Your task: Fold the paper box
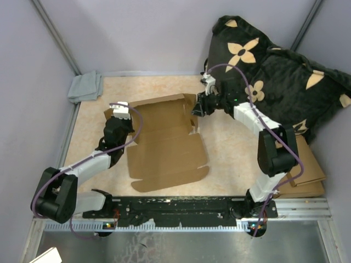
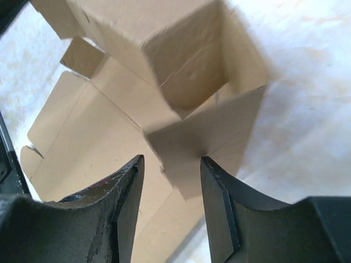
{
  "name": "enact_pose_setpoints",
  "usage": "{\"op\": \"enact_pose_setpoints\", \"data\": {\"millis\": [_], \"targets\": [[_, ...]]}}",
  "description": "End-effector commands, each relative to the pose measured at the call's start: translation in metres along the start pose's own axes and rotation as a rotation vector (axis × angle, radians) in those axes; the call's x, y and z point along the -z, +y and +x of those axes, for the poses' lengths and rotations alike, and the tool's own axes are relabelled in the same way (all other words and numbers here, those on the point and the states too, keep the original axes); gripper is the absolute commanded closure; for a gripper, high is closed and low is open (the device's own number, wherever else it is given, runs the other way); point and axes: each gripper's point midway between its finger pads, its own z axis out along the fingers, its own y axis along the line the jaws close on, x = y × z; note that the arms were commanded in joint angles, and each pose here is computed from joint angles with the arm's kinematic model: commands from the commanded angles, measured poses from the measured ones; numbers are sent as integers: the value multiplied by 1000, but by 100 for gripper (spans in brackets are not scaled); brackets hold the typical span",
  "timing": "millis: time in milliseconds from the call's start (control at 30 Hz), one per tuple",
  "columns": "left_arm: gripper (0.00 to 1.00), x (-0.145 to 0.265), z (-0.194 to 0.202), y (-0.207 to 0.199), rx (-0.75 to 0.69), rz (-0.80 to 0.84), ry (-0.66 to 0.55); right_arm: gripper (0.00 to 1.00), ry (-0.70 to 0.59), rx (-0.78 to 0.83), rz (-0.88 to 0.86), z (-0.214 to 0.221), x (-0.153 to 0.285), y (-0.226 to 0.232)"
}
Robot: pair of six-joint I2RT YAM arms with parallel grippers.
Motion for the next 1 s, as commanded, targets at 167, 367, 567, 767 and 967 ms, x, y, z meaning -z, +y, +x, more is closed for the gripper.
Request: {"op": "enact_pose_setpoints", "data": {"millis": [167,367,567,767,967], "targets": [[100,6,-22,1,22,5,-70,53,-284,74,85,-72,97,-18],[100,10,-20,0,45,12,-76,56,-222,39,77,-49,78,-41],[100,11,-21,0,49,17,-77,57,-196,-1,79,-31,52,-69],[100,11,-19,-1,46,23,-69,56,-181,9,-11,-23,36,-70],[100,10,-16,-3,45,30,-57,55,-172,49,-131,-23,20,-48]]}}
